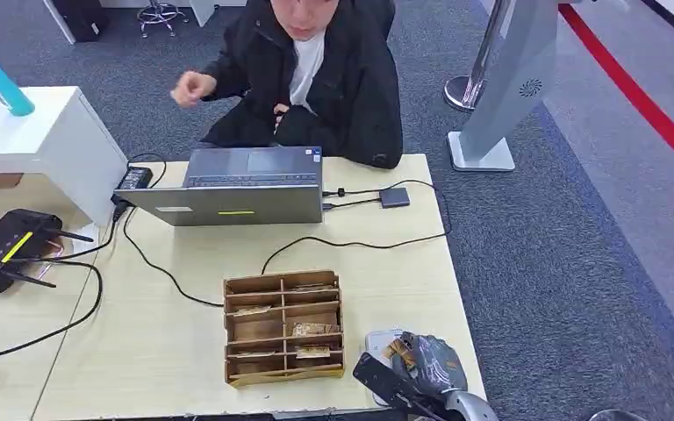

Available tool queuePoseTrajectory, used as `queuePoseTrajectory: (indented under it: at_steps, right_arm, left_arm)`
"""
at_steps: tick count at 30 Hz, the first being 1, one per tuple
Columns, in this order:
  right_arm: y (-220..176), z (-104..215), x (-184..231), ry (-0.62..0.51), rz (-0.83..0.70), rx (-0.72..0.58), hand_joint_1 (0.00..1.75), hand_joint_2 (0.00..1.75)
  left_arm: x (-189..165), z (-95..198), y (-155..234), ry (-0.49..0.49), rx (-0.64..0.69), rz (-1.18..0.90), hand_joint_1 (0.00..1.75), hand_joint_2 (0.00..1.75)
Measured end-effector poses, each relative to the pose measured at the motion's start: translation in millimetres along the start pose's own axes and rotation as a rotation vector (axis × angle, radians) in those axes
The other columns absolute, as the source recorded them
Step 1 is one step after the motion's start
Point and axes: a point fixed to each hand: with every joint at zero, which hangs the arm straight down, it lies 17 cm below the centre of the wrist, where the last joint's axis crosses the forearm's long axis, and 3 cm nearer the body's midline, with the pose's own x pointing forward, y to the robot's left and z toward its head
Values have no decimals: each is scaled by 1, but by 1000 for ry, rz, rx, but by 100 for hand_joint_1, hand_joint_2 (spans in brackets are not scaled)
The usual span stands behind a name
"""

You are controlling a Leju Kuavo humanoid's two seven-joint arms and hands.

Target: Pass the card to the sensor for recognition and then transmit it.

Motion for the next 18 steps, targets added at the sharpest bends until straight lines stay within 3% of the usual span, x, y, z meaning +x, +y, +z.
queuePoseTrajectory:
  at_steps: [11,18]
  right_arm:
    - [-8,-2,-3,17,40,-37,175,175]
    - [-39,-3,3,2,119,-131,175,175]
  left_arm:
    - [-1,0,-1,1,-4,0,0,0]
    - [-1,1,-3,2,-6,1,0,0]
